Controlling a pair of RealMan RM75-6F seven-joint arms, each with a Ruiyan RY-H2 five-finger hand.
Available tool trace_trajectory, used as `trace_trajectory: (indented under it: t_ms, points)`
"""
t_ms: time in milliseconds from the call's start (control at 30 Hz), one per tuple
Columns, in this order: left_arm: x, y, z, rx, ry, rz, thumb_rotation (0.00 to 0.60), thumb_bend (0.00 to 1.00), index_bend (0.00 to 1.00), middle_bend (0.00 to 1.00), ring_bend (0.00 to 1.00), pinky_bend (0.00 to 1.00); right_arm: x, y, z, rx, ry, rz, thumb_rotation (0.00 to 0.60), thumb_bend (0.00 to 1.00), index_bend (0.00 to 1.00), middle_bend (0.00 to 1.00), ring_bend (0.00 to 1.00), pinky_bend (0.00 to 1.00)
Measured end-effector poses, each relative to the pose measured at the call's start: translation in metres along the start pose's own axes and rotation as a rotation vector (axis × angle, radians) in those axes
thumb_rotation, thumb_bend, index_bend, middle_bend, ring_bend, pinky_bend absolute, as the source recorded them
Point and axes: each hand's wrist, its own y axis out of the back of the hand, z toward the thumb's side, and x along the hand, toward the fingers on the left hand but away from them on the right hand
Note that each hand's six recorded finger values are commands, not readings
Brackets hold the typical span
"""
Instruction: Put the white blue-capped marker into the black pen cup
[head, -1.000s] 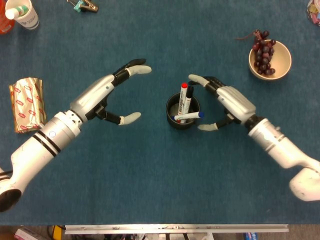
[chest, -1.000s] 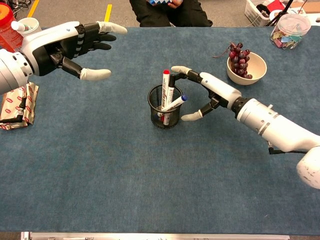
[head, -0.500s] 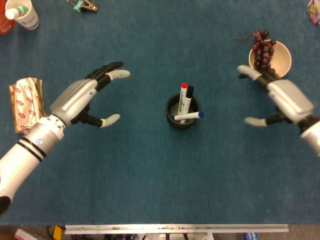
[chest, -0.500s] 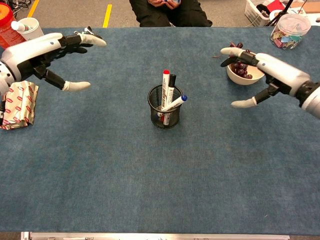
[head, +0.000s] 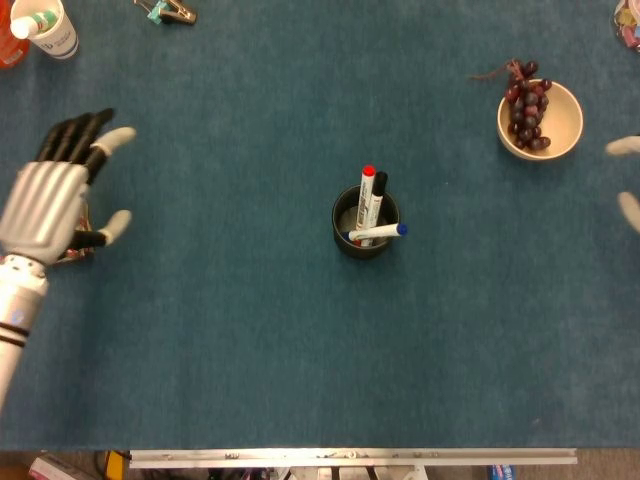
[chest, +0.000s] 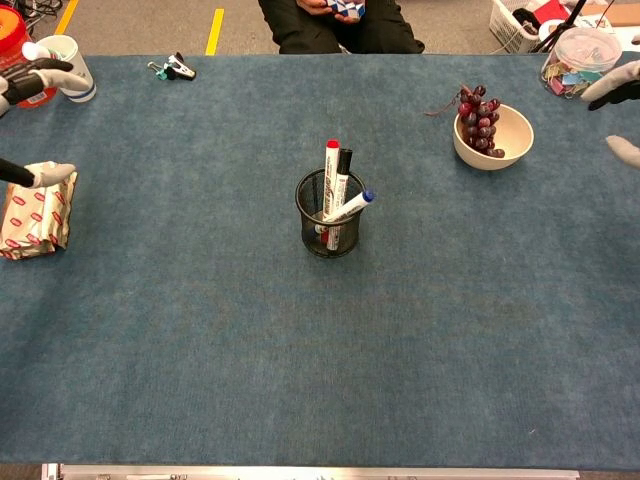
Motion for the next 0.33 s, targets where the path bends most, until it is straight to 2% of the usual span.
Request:
trace_trajectory:
  t_ms: [200,333]
  points:
    - [-0.028,0.005,-0.03,0.064,0.121,0.045,0.6,0.28,0.15,0.06,0.0,0.06,0.028,0.018,-0.021,0.047,-0.076,-0.089,0.6,0.38,0.38,0.39,0.31,0.27]
    - [-0.045,0.008,-0.04,0.101,0.174,0.071,0.6,0.28,0.15,0.06,0.0,0.06,0.045,0.026,-0.03,0.06,-0.117,-0.137,0.6,0.38,0.39,0.4,0.31,0.27]
